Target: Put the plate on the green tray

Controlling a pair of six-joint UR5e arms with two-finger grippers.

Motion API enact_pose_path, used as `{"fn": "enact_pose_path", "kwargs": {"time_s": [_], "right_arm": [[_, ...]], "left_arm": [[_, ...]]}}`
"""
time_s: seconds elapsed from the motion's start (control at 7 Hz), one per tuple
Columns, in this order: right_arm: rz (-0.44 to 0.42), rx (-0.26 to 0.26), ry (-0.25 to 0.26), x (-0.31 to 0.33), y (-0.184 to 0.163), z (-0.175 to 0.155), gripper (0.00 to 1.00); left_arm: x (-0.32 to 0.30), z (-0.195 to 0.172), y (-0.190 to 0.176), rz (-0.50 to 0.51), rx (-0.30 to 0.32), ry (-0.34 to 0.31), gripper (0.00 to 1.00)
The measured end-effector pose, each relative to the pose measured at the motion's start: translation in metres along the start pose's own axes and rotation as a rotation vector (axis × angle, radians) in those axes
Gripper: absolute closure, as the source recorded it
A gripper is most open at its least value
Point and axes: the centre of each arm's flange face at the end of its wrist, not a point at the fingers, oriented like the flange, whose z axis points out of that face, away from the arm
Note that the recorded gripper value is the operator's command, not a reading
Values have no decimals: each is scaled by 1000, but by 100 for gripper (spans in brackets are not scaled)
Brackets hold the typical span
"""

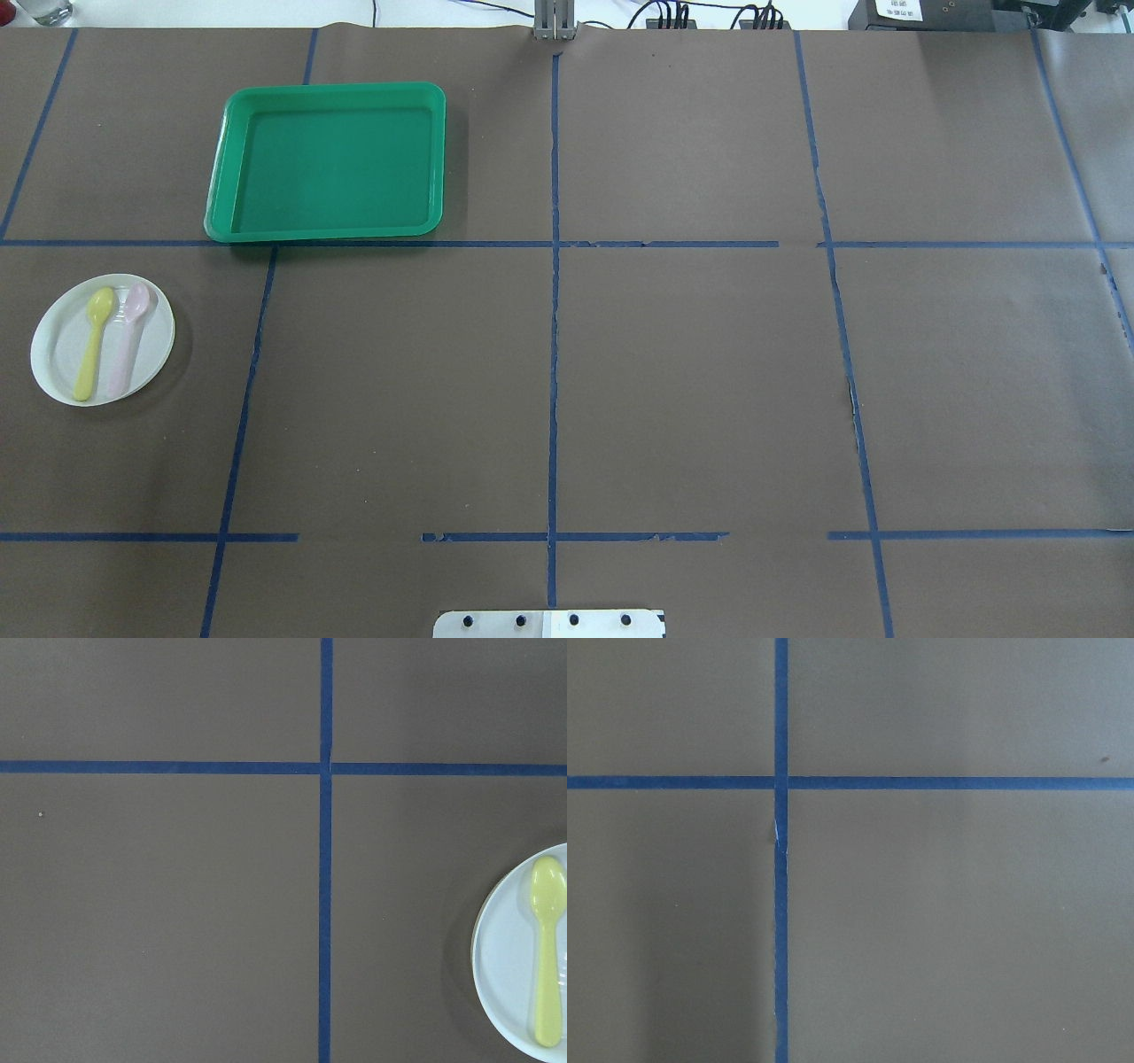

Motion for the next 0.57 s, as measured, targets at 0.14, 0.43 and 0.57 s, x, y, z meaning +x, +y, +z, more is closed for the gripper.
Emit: {"fn": "enact_pose_path", "kwargs": {"time_s": [0.14,0.43,0.57], "right_arm": [[0,0,0,0,0,0,0],[0,1,0,0,0,0,0],[-1,1,0,0,0,0,0]], "left_arm": [[2,-2,-1,5,4,-2,0],[11,-10,-7,30,22,-4,0],[17,-15,-14,47,39,-5,0]]}}
